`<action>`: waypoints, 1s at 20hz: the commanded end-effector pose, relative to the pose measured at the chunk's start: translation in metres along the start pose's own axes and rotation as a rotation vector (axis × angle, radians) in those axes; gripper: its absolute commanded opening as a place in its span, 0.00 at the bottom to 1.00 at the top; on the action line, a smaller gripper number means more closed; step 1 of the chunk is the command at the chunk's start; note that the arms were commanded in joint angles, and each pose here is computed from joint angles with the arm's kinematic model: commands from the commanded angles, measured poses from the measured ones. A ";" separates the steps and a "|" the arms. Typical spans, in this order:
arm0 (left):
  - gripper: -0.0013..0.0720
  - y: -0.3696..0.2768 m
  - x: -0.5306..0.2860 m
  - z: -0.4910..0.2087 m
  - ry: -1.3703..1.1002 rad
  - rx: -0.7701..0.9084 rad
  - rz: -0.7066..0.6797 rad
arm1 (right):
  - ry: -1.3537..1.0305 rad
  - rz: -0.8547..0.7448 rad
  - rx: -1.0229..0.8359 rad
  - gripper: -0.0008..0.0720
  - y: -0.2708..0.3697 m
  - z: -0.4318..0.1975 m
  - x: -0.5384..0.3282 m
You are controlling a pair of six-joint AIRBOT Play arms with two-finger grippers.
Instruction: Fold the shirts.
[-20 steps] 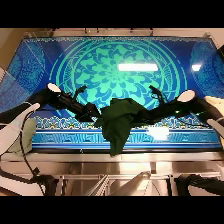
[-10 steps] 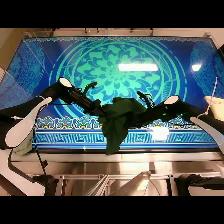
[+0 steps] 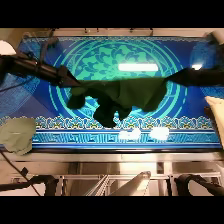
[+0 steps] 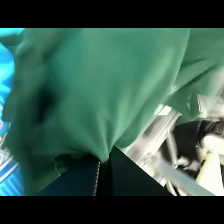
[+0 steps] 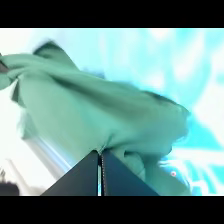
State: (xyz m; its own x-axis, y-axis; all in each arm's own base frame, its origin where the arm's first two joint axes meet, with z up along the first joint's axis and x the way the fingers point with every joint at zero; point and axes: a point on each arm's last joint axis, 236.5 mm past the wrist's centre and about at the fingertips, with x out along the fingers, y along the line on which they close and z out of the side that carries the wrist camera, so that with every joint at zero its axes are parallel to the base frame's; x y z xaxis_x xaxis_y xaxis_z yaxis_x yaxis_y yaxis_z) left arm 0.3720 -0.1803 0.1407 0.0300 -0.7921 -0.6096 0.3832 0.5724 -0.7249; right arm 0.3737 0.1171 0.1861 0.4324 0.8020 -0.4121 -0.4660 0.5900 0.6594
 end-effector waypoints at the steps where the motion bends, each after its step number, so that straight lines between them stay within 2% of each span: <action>1: 0.05 -0.039 -0.076 0.018 -0.209 0.098 0.092 | -0.260 -0.081 -0.115 0.04 0.038 0.060 -0.084; 5: 0.05 -0.084 -0.109 0.017 -0.306 0.219 0.139 | -0.282 -0.048 -0.161 0.04 0.067 0.060 -0.088; 9: 0.05 -0.112 -0.124 0.007 -0.343 0.278 0.159 | -0.237 0.051 -0.173 0.05 0.092 0.049 -0.081; 14: 0.06 -0.083 -0.109 0.012 -0.275 0.218 0.145 | -0.096 0.043 -0.140 0.05 0.065 0.034 -0.019; 15: 0.06 -0.066 -0.101 0.011 -0.229 0.191 0.149 | -0.055 0.047 -0.121 0.16 0.054 0.029 0.000; 16: 0.06 -0.043 -0.094 0.009 -0.181 0.150 0.179 | -0.009 0.057 -0.093 0.41 0.043 0.022 0.019; 17: 0.07 -0.014 -0.088 0.006 -0.128 0.103 0.224 | 0.033 0.074 -0.063 0.43 0.034 0.015 0.036; 18: 0.20 0.013 -0.083 0.006 -0.093 0.061 0.273 | 0.068 0.079 -0.027 0.44 0.020 0.008 0.049; 19: 0.46 0.037 -0.080 0.005 -0.064 0.022 0.314 | 0.089 0.081 0.007 0.44 0.006 0.004 0.058; 20: 0.49 0.058 -0.076 0.005 -0.040 -0.017 0.340 | 0.105 0.074 0.041 0.44 -0.009 0.000 0.064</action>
State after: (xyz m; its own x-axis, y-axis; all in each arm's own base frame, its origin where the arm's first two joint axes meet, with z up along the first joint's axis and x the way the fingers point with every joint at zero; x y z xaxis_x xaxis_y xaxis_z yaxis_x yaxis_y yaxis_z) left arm 0.3794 -0.1167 0.2008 0.2561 -0.6616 -0.7048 0.4256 0.7318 -0.5323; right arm 0.3906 0.1555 0.1988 0.3751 0.8466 -0.3777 -0.5209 0.5295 0.6695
